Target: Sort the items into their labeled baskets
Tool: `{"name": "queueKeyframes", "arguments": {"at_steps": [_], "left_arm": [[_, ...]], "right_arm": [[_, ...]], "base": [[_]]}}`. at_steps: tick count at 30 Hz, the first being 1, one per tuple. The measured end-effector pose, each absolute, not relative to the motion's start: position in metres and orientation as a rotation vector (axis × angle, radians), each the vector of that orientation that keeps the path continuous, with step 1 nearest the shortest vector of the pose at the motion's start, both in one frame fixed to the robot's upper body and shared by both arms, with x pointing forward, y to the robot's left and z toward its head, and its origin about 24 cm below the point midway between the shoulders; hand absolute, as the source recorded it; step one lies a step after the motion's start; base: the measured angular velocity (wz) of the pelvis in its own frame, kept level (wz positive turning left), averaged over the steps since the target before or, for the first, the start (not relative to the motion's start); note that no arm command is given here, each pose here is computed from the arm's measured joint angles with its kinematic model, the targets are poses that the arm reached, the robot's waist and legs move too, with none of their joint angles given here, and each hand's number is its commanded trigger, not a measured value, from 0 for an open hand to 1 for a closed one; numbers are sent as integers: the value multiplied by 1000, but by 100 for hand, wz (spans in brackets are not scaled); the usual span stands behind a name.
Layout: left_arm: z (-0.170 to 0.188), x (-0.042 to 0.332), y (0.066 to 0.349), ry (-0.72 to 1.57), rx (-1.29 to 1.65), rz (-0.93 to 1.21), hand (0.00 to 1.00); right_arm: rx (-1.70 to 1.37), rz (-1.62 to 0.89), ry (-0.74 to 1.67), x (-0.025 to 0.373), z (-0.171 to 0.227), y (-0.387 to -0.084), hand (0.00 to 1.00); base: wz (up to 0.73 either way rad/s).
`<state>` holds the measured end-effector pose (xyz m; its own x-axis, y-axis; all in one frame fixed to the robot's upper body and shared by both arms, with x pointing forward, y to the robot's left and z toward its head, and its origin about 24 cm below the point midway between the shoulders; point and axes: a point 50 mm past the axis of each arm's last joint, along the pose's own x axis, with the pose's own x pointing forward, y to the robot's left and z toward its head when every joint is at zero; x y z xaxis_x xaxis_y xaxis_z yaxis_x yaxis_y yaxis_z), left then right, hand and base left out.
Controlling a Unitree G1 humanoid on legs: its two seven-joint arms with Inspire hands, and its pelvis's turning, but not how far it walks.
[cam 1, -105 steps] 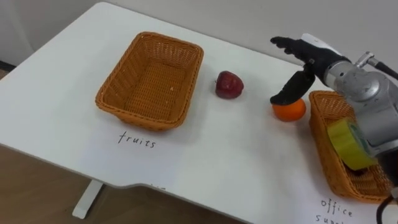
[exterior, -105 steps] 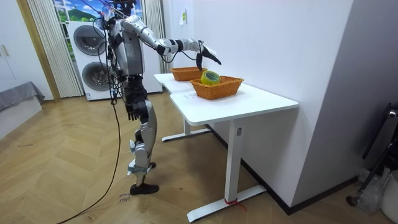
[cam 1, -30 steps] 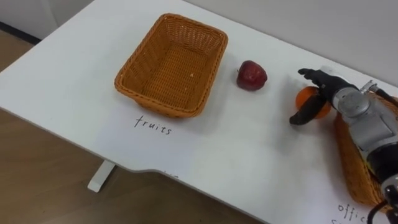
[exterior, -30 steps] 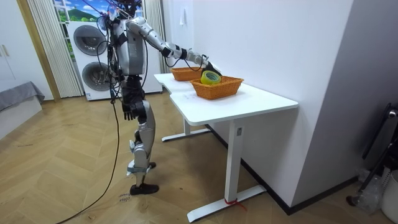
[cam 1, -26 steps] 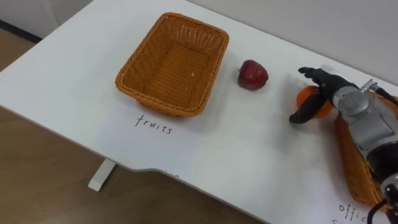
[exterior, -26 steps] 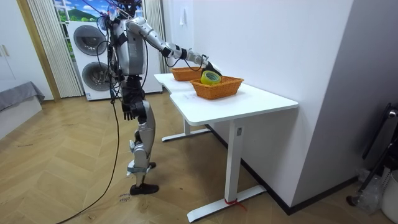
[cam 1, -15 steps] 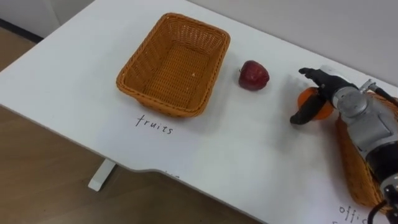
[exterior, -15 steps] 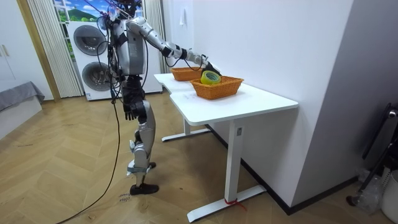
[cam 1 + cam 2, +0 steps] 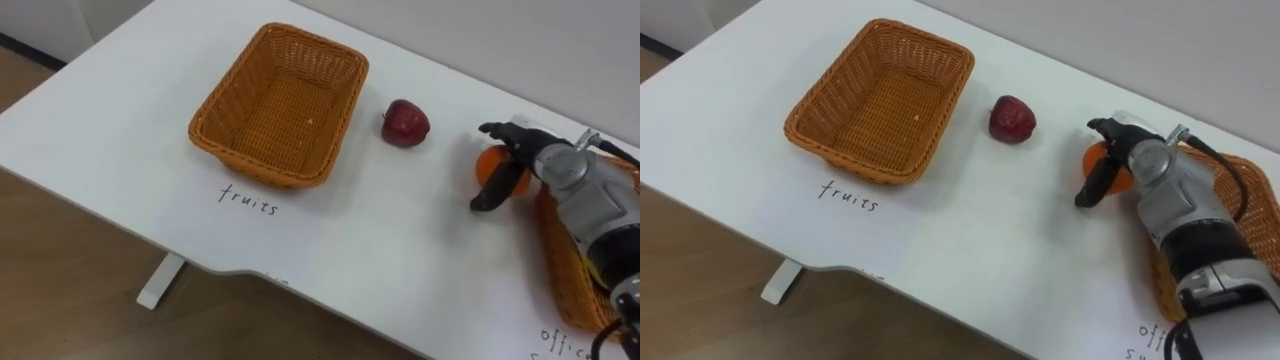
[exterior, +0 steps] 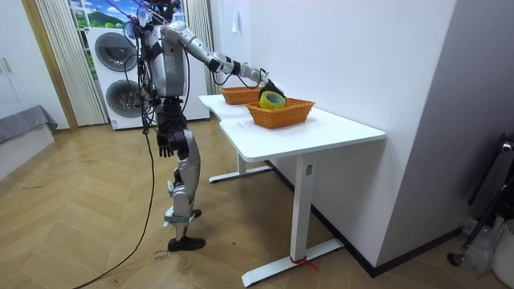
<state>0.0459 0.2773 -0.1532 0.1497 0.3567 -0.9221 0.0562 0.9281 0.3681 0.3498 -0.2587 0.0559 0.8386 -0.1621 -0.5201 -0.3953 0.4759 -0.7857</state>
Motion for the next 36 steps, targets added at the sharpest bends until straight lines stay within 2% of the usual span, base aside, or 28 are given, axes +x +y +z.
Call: {"name": "queueKeyframes", "arguments": {"at_steps": [36], "left_arm": [[-152, 54, 279, 1395, 351, 231, 0]], "right_arm": [[-1141, 221, 644, 354, 62, -258, 0]], "base": [[0]]}}
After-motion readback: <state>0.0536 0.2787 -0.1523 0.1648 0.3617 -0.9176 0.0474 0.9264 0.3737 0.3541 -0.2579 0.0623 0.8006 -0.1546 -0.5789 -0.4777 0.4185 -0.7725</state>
